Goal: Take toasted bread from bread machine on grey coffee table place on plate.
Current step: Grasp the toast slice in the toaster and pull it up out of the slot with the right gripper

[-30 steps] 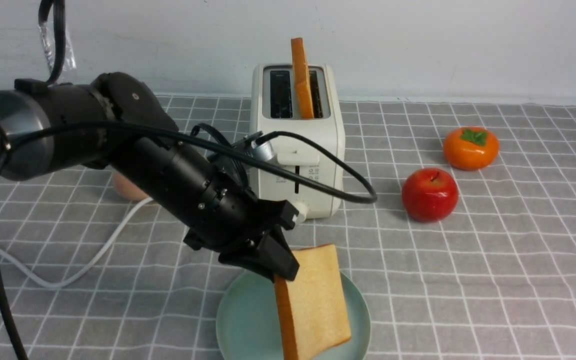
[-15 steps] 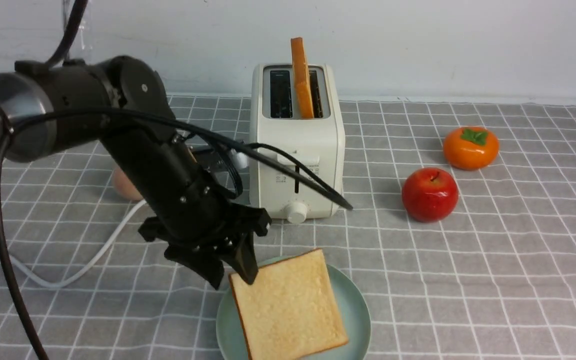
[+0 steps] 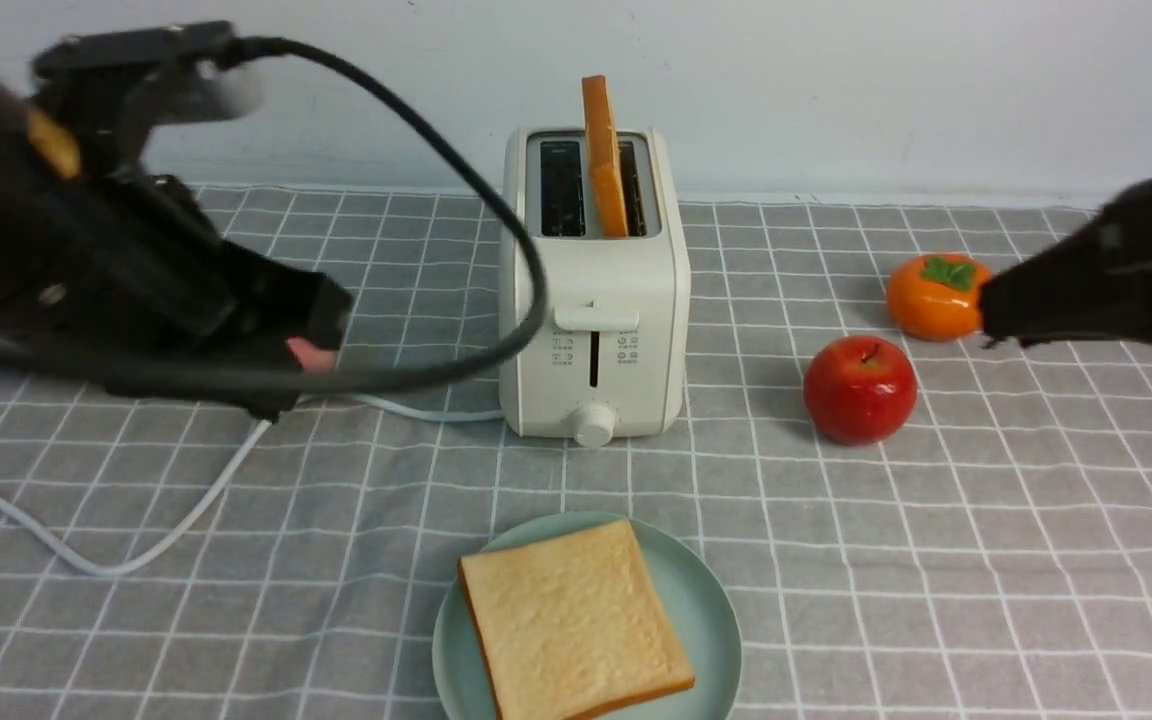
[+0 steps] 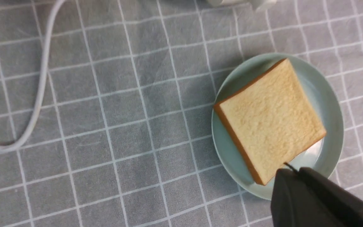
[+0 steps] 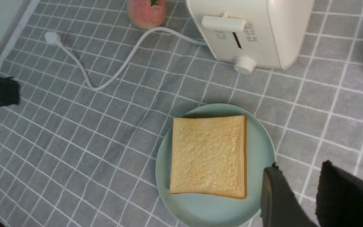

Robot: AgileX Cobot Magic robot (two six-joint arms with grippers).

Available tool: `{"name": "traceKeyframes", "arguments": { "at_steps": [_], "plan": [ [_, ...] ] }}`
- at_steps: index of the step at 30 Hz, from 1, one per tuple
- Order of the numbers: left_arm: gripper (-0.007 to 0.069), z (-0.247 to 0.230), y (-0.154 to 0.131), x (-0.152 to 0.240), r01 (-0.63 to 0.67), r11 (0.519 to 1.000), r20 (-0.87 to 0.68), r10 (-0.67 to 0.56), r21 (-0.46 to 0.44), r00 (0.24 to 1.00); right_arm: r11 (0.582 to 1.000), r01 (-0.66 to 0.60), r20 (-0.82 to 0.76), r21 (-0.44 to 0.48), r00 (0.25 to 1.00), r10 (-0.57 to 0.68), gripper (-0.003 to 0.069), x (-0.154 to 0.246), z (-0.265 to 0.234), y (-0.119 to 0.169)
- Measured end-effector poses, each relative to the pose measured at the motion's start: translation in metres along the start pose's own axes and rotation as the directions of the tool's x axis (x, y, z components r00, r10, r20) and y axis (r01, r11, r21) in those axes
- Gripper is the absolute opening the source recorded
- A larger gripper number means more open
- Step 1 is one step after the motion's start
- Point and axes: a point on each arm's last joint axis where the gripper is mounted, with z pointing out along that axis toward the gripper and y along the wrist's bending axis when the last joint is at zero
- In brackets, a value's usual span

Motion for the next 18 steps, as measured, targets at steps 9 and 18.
{"name": "traceKeyframes", "arguments": {
  "at_steps": [9, 18],
  "plan": [
    [-0.0014, -0.041, 0.029, 0.118, -0.016, 0.997, 0.365, -0.012, 0.075, 0.931, 0.997, 0.064, -0.027, 0.041, 0.998, -0.063, 0.0289, -0.034, 0.116, 0.018],
    [-0.0014, -0.041, 0.043, 0.175, -0.018, 0.99, 0.478, -0.051, 0.138, 0.877, 0.986, 0.141, 0.084, 0.086, 0.985, -0.148, 0.0454, -0.096, 0.186, 0.011]
  ]
}}
